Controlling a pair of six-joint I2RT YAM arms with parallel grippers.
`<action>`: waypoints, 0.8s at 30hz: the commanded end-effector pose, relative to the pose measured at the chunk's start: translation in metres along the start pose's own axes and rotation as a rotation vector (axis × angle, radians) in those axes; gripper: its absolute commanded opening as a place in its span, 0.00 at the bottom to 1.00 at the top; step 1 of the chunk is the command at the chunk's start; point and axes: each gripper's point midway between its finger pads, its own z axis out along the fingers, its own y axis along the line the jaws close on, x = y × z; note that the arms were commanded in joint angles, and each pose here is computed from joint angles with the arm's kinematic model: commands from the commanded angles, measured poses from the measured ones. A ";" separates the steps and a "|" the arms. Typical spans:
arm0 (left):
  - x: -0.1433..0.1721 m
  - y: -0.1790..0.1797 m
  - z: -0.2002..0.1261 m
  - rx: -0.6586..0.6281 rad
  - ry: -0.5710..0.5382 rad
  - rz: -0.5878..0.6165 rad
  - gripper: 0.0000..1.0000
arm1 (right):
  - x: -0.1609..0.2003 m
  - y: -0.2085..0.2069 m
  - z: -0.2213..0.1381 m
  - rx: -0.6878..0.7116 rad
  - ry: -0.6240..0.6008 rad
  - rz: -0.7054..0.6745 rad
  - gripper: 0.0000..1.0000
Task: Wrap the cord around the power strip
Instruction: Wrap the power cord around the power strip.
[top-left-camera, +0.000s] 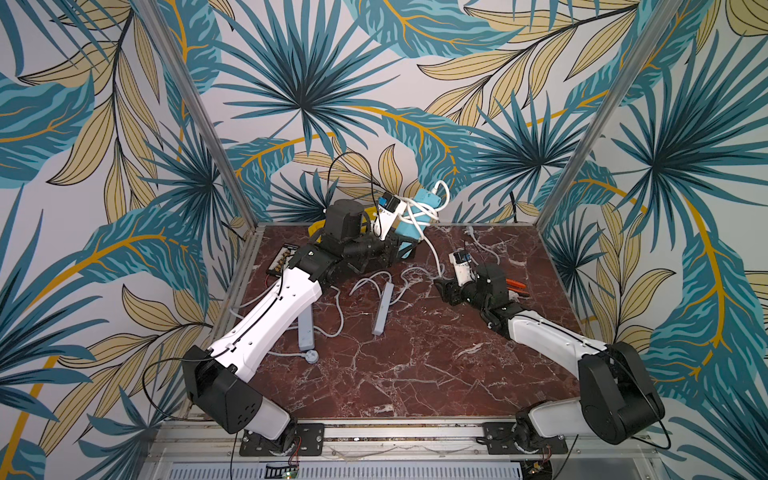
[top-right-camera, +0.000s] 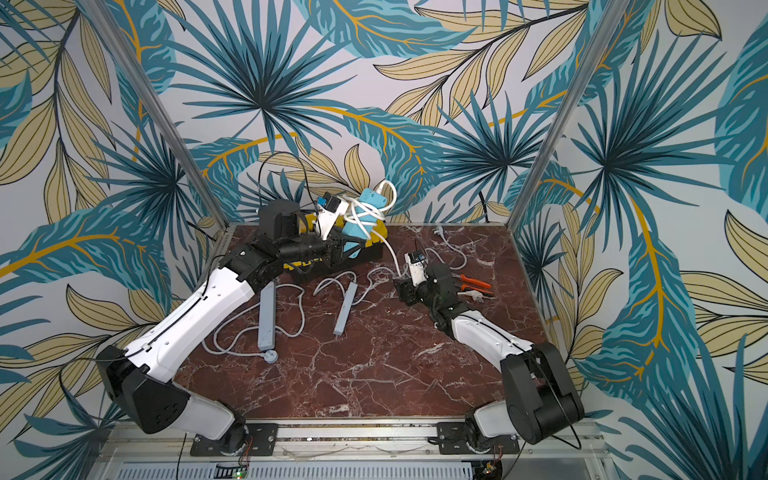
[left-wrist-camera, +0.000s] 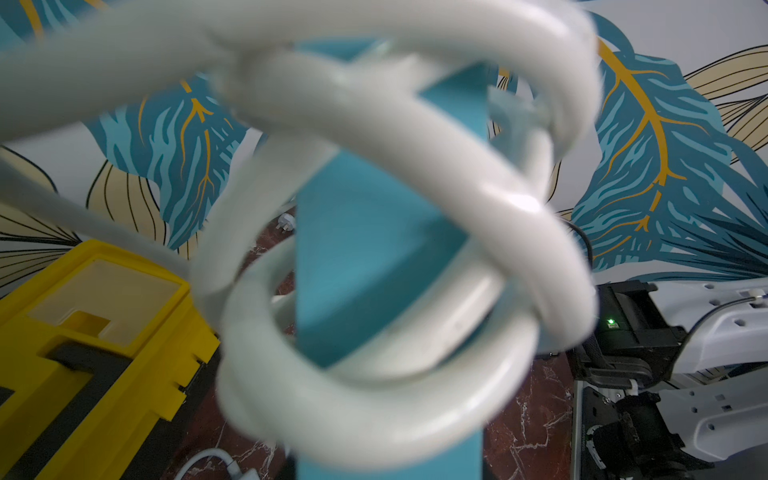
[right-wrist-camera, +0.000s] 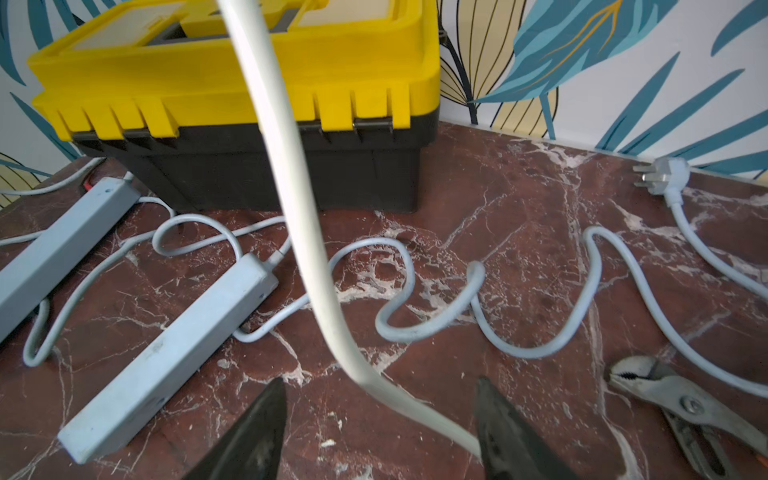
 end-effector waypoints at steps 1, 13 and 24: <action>-0.042 -0.029 -0.026 0.065 -0.104 0.084 0.00 | -0.011 -0.004 0.015 0.045 0.017 -0.094 0.73; -0.044 0.038 -0.047 -0.186 -0.119 -0.029 0.00 | 0.001 0.003 0.035 0.059 0.115 -0.236 0.11; 0.034 0.122 -0.016 -0.392 0.190 -0.005 0.00 | 0.007 0.044 -0.094 0.094 0.170 -0.564 0.00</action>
